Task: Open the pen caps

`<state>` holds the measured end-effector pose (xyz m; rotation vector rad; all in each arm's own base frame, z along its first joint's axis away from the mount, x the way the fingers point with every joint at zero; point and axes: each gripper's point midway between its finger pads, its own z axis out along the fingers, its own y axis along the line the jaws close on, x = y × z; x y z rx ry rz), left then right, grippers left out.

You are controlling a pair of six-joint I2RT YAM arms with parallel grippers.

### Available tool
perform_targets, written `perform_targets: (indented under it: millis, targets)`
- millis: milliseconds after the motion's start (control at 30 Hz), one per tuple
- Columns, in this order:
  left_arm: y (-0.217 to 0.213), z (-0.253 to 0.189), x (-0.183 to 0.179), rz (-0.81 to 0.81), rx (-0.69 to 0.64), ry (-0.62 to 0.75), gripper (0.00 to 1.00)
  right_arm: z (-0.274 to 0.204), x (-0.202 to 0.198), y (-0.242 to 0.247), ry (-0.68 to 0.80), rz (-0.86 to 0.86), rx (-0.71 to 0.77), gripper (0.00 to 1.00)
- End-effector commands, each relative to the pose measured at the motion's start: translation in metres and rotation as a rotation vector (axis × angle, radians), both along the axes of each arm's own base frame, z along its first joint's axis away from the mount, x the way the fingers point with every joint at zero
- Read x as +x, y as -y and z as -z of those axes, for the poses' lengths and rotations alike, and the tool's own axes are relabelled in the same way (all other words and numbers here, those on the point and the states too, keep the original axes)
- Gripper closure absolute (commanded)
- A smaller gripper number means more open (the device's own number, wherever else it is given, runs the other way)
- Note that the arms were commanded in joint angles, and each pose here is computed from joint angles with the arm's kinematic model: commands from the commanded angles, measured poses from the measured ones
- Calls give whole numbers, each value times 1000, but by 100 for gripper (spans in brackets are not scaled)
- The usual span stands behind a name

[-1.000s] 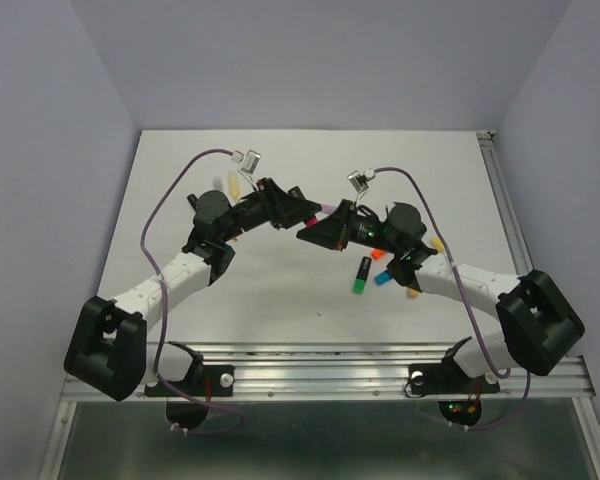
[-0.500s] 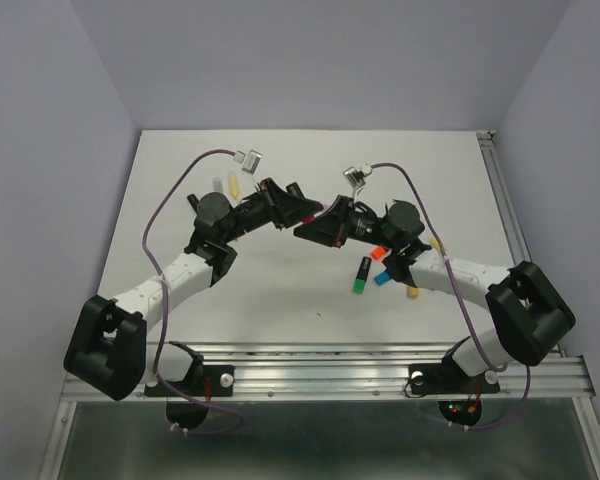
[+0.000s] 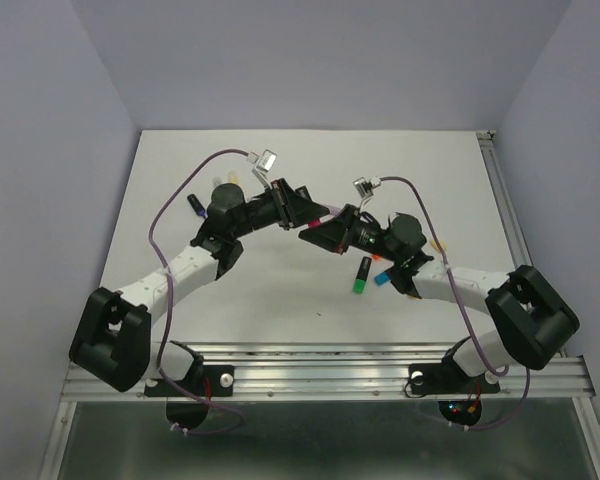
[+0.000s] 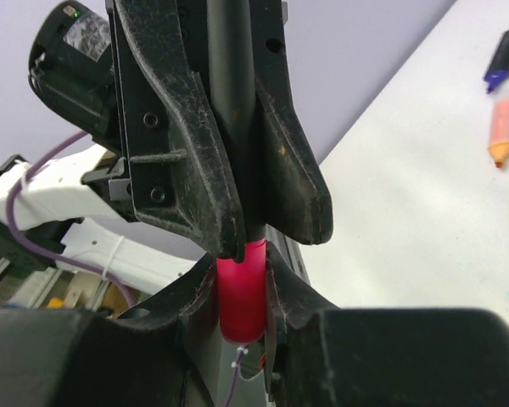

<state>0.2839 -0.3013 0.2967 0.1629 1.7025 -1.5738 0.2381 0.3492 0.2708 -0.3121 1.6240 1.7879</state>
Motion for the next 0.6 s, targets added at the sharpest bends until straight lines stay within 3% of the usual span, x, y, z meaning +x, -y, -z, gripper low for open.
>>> perform_targets:
  millis: [0, 367, 567]
  targets:
    - [-73, -71, 103, -446, -57, 208, 100, 43, -95, -2, -39, -274, -99, 99]
    - [-118, -94, 140, -619, -77, 219, 100, 47, -118, 17, -7, -284, -101, 99]
    - [-117, -90, 141, -571, -66, 219, 100, 49, -119, 15, 4, -309, -93, 99]
